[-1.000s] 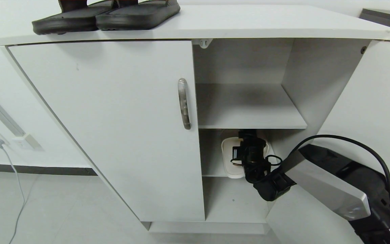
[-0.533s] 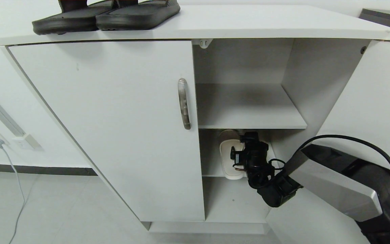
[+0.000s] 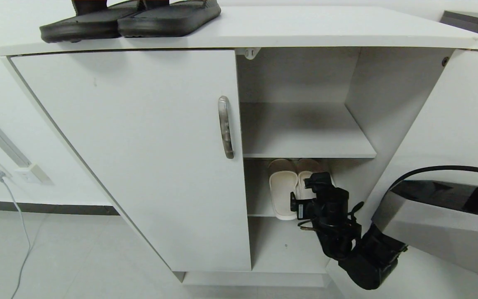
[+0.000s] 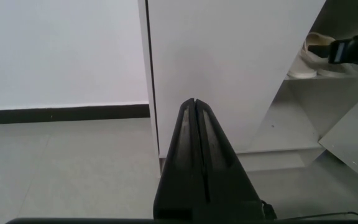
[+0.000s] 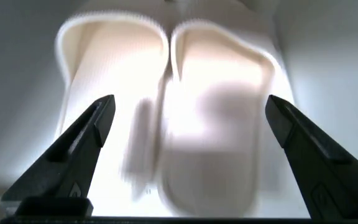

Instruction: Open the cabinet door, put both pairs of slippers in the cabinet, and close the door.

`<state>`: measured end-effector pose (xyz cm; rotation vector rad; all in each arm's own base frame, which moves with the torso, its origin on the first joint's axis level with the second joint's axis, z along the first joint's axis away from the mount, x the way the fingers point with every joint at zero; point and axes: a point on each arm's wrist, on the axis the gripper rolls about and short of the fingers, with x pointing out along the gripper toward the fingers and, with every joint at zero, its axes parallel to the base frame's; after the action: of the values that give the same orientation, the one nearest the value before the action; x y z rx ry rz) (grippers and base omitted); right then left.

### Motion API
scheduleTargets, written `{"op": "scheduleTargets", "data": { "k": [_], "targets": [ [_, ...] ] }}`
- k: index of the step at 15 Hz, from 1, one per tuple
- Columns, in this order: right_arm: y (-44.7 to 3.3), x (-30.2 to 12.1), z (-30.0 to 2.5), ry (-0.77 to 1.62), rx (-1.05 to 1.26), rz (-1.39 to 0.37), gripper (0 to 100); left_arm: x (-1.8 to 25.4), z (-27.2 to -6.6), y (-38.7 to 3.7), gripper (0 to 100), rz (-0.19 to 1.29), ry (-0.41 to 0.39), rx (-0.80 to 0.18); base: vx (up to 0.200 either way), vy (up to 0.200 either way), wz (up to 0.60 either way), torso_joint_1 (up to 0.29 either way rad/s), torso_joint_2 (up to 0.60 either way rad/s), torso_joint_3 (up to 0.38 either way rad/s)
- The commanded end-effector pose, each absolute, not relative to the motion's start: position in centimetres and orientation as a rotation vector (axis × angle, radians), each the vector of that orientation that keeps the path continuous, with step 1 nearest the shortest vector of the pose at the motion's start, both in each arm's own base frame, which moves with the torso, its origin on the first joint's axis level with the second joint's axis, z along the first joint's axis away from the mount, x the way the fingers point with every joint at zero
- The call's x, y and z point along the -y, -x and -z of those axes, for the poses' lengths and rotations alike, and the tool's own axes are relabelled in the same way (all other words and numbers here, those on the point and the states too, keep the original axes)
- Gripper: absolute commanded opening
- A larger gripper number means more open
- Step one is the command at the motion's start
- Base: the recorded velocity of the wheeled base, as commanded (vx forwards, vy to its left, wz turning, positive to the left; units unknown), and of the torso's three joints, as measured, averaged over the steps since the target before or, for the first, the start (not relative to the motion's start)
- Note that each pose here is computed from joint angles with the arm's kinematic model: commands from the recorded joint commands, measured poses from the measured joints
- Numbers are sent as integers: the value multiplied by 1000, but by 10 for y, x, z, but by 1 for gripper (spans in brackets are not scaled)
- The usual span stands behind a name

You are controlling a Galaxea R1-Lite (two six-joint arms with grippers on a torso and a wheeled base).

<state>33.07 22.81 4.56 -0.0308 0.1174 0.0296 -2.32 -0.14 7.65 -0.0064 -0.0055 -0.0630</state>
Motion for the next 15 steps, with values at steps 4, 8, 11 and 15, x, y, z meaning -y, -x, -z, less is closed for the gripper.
{"op": "scheduleTargets", "data": {
  "k": [4, 8, 11, 15],
  "targets": [
    [-268, -220, -66, 11, -84, -120, 100, 1, -76, 23, 0, 63, 6, 4, 0, 0, 0, 0, 0, 0],
    [-259, -224, -69, 11, -80, -147, 100, 1, -76, 23, 0, 61, 9, 4, 0, 0, 0, 0, 0, 0],
    [-255, -225, -65, 21, -95, -157, 100, 1, -76, 23, 0, 61, 9, 4, 0, 0, 0, 0, 0, 0],
    [-254, -225, -64, 24, -100, -158, 100, 1, -76, 23, 0, 61, 9, 4, -100, 0, 0, 2, 1, -1]
  ]
}}
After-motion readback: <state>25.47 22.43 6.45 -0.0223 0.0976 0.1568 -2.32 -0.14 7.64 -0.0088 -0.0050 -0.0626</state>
